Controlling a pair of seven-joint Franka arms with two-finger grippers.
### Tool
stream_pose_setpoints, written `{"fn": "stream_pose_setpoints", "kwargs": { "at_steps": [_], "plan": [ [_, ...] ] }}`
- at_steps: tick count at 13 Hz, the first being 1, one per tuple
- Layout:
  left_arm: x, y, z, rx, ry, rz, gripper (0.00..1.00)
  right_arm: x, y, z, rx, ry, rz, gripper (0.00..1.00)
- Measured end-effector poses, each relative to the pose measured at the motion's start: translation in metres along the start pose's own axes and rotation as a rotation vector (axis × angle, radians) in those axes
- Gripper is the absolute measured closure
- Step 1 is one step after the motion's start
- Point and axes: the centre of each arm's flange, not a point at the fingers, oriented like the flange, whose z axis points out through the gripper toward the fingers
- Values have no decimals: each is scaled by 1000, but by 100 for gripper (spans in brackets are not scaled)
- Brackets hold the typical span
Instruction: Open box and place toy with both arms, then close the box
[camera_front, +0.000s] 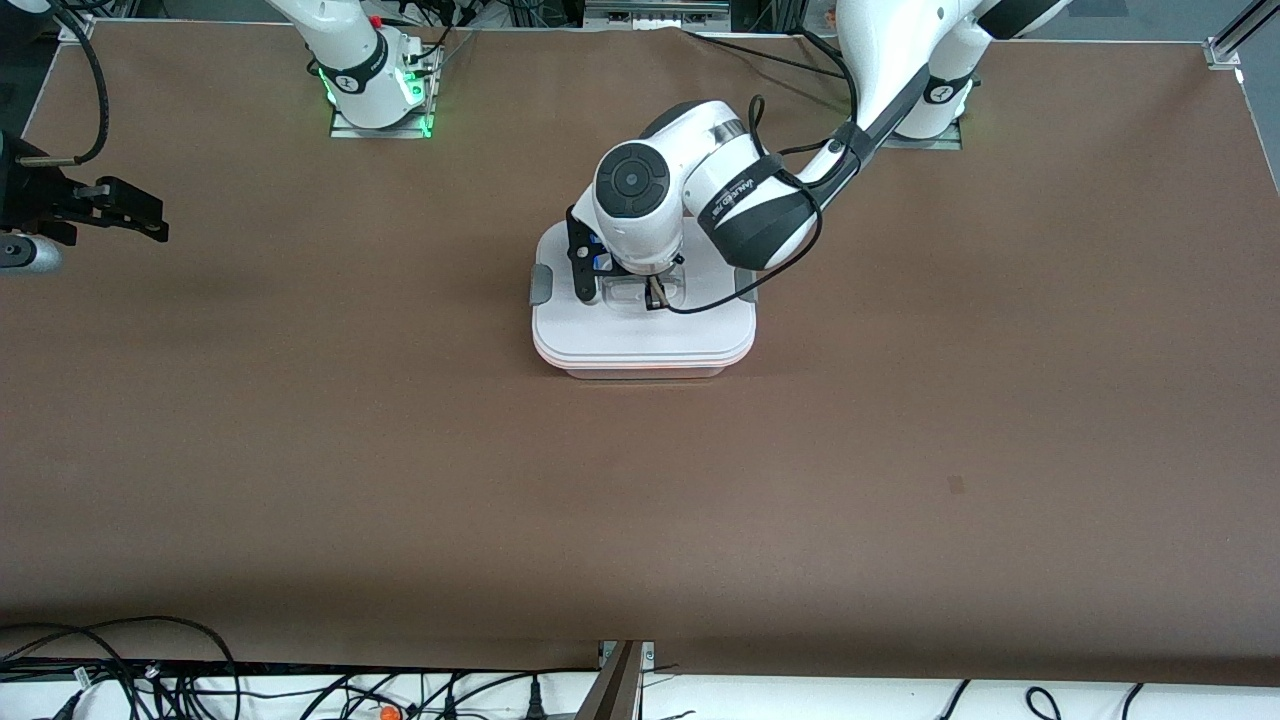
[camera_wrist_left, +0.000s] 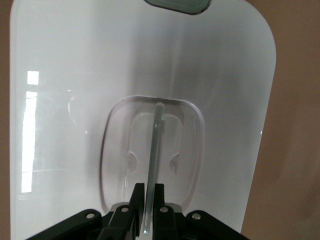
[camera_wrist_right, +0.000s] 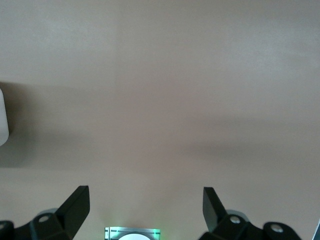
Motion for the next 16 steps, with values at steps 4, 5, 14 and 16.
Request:
{"fn": "stream_pose_setpoints", "kwargs": {
  "at_steps": [4, 5, 14, 16],
  "plan": [
    [-2, -3, 0, 0, 3, -9, 90, 0, 0, 0, 0, 0, -1, 0],
    [-3, -6, -1, 1, 6, -13, 93, 0, -1, 0, 0, 0, -1, 0],
    [-16, -24, -14, 8, 28, -51, 35, 0, -1, 0, 0, 1, -2, 0],
    [-30, -31, -36, -12, 49, -101, 15, 0, -1, -1, 0, 1, -2, 0]
  ]
}}
